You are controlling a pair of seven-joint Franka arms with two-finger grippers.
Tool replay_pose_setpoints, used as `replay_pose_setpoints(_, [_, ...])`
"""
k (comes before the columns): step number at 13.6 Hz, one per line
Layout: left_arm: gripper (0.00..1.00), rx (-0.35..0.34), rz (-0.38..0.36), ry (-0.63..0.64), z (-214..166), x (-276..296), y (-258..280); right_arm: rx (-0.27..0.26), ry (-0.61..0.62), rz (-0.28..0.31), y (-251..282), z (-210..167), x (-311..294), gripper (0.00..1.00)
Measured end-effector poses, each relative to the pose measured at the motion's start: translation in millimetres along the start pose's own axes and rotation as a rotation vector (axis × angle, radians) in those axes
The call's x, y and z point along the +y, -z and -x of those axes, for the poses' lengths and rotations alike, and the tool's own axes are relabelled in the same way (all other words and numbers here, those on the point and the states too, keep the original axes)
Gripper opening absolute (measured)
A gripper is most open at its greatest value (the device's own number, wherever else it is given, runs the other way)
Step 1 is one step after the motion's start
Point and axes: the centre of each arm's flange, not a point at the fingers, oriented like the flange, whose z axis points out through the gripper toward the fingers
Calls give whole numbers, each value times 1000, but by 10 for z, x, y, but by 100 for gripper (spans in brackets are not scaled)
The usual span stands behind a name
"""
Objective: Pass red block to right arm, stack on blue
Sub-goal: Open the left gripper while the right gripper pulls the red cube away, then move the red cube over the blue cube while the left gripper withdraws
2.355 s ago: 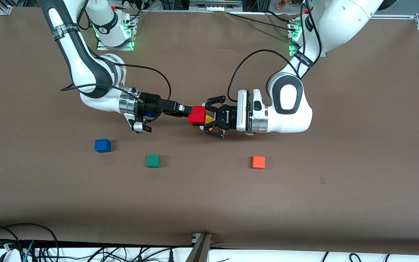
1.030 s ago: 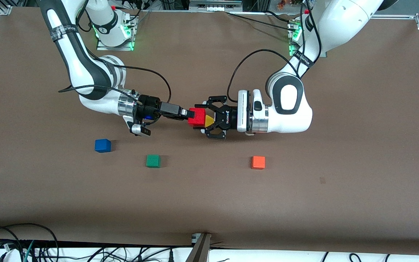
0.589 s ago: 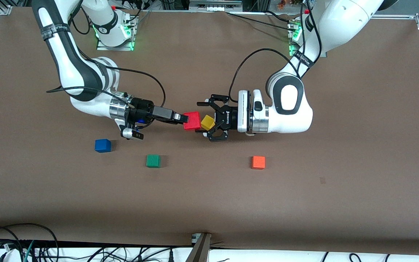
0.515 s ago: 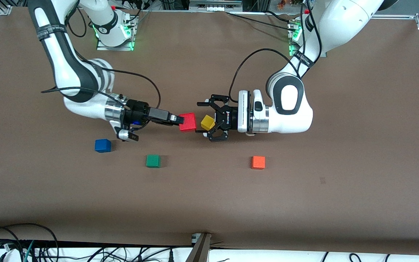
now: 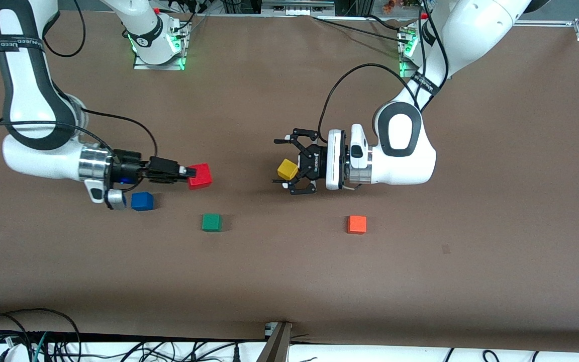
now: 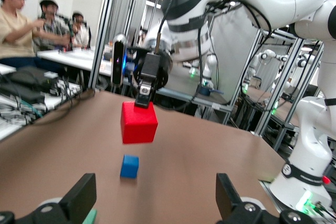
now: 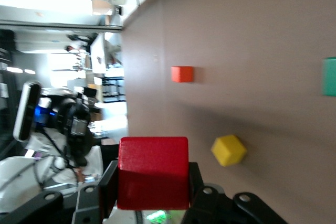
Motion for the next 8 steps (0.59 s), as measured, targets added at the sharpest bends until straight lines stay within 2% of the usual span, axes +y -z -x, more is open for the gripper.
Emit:
replay_pose_setpoints(4, [100, -209, -7, 81, -184, 49, 203, -81, 69, 304, 506, 112, -20, 56])
replay_pose_setpoints(6, [100, -302, -21, 112, -197, 44, 305, -93, 82, 467, 755, 207, -212, 56])
replay_pose_setpoints(8, [100, -395, -28, 146, -126, 28, 367, -83, 108, 613, 984, 326, -381, 56])
